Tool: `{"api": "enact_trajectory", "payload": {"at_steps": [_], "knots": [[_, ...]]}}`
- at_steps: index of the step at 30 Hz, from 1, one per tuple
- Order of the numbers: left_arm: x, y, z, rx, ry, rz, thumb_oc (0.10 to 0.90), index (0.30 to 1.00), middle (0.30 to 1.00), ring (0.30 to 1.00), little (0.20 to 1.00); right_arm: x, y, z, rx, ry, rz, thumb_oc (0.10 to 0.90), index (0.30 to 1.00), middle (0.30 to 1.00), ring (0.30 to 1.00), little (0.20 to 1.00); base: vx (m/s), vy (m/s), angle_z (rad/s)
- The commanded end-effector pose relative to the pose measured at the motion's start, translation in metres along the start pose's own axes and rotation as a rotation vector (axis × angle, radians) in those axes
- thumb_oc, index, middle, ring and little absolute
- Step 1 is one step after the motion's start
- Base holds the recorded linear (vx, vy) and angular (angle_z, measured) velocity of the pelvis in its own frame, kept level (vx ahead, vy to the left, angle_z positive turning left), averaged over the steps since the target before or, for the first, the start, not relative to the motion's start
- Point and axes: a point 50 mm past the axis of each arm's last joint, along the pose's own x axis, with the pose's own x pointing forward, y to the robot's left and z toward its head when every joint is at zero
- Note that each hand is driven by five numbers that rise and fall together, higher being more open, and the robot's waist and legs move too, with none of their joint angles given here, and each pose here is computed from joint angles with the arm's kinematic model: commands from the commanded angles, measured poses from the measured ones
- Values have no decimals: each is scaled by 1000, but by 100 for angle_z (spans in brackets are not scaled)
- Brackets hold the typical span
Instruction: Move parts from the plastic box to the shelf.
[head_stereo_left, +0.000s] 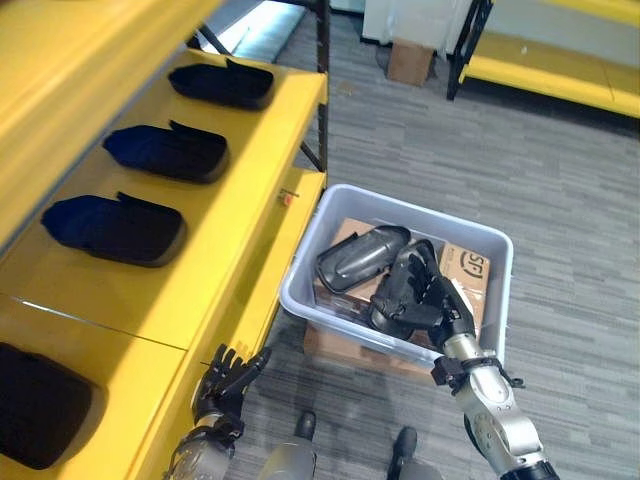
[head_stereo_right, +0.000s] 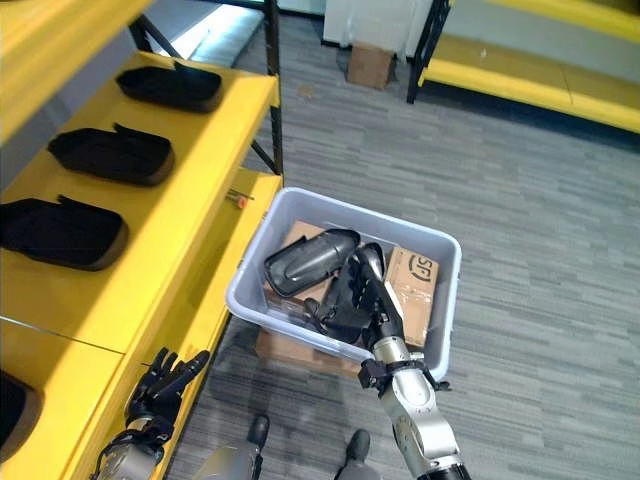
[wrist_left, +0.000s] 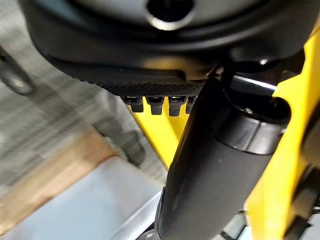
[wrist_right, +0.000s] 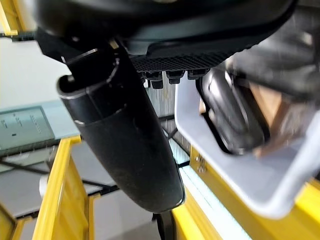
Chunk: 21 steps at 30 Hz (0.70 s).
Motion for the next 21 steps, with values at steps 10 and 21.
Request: {"api": "enact_trajectory", "payload": {"at_steps": [10,21], "knots": [[-7,-9,35,-115,-201,-49,900,1000,1000,1000,1000,13,9,50,28,-269,81,900,1000,1000,1000,1000,141,-199,-7],[-1,-25,40,-81,-215,-100,900,1000,1000,1000,1000,15,14,61,-58,-321,102,900,1000,1000,1000,1000,80,-62,22]]}}
